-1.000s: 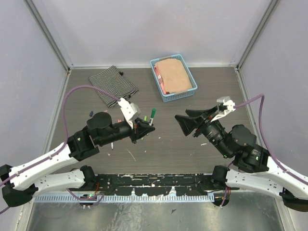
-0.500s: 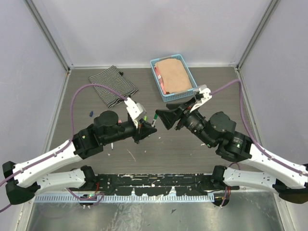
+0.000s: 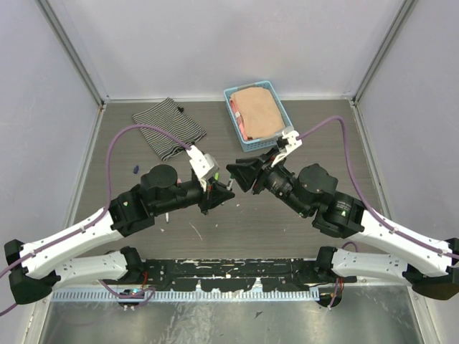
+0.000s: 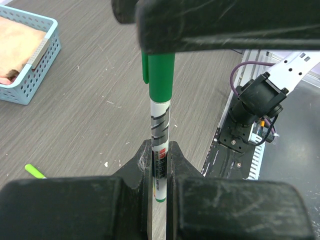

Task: Insert the pens into the pen caps
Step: Press the pen cap onto the pen.

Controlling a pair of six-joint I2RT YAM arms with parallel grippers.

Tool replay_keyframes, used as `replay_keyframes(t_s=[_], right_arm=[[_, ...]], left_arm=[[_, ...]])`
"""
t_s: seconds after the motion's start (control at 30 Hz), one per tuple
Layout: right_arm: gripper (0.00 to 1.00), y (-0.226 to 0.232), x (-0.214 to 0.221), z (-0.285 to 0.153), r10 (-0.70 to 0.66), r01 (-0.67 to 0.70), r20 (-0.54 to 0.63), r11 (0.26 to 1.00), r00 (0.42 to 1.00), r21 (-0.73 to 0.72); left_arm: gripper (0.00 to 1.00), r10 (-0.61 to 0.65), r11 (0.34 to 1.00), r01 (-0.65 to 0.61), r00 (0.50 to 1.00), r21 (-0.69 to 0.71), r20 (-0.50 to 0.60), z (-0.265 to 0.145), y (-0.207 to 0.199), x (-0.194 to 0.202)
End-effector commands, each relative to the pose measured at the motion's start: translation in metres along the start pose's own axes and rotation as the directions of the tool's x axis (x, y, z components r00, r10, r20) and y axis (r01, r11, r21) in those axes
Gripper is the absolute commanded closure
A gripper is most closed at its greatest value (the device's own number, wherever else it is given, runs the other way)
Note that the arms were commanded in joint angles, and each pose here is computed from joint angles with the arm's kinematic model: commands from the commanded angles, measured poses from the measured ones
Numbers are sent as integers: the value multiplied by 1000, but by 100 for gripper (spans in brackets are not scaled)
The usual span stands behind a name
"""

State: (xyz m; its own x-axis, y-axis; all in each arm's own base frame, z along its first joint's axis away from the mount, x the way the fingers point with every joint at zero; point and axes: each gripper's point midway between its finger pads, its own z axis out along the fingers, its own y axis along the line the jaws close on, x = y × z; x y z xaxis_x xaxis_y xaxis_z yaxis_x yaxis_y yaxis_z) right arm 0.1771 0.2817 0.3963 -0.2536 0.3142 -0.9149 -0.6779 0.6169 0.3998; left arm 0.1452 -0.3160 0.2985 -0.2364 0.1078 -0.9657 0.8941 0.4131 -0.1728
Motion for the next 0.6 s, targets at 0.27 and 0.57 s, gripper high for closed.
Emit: replay_keyframes(t_s=[0.27, 0.57], right_arm=[[96, 18, -19, 5, 29, -26, 52, 998, 998, -65], [100, 5, 28, 13, 21, -23, -54, 999, 998, -32]], left_arm=[[100, 8, 1000, -9, 998, 11, 69, -6, -4, -24], [100, 11, 1000, -13, 987, 13, 160, -11, -9, -62]])
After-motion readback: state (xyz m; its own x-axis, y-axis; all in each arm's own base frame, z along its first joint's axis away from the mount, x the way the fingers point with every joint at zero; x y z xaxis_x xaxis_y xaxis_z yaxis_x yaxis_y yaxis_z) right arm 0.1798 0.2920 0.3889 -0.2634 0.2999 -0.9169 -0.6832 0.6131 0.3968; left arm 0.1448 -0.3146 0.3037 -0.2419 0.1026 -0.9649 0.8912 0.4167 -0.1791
